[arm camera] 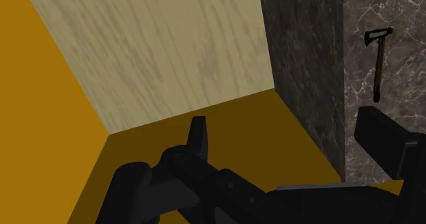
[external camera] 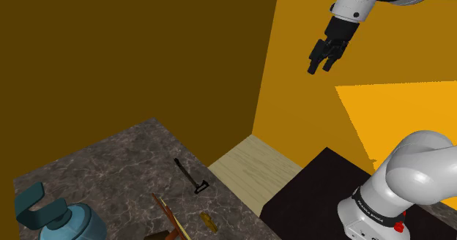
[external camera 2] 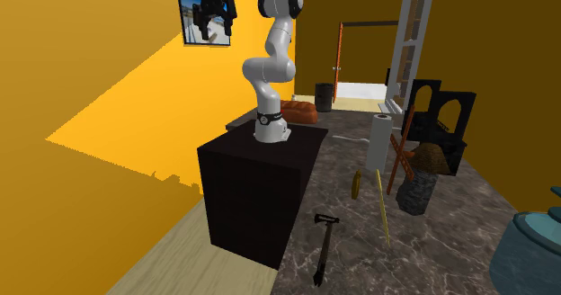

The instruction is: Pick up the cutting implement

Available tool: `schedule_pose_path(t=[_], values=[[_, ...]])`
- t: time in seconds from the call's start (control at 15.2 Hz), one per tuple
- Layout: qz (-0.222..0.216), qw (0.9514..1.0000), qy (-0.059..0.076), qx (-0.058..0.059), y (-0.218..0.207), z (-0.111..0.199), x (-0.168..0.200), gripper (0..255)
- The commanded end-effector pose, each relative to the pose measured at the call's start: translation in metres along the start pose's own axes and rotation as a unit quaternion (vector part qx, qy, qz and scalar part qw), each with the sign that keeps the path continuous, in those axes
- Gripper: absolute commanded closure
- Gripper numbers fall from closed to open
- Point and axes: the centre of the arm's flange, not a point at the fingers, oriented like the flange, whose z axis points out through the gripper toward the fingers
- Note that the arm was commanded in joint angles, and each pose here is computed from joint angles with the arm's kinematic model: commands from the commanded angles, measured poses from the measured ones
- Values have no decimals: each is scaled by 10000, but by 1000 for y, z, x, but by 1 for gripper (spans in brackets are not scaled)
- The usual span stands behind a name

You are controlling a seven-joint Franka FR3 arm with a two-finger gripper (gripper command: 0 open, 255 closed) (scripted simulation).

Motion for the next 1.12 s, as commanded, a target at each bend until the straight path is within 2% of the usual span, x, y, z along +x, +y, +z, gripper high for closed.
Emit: schedule_pose_path(t=[0.0, 1.06], values=[[0, 10000, 0, 0, 0, 0, 0, 0], [-222, 9992, -287, -168, -137, 154, 71, 0]])
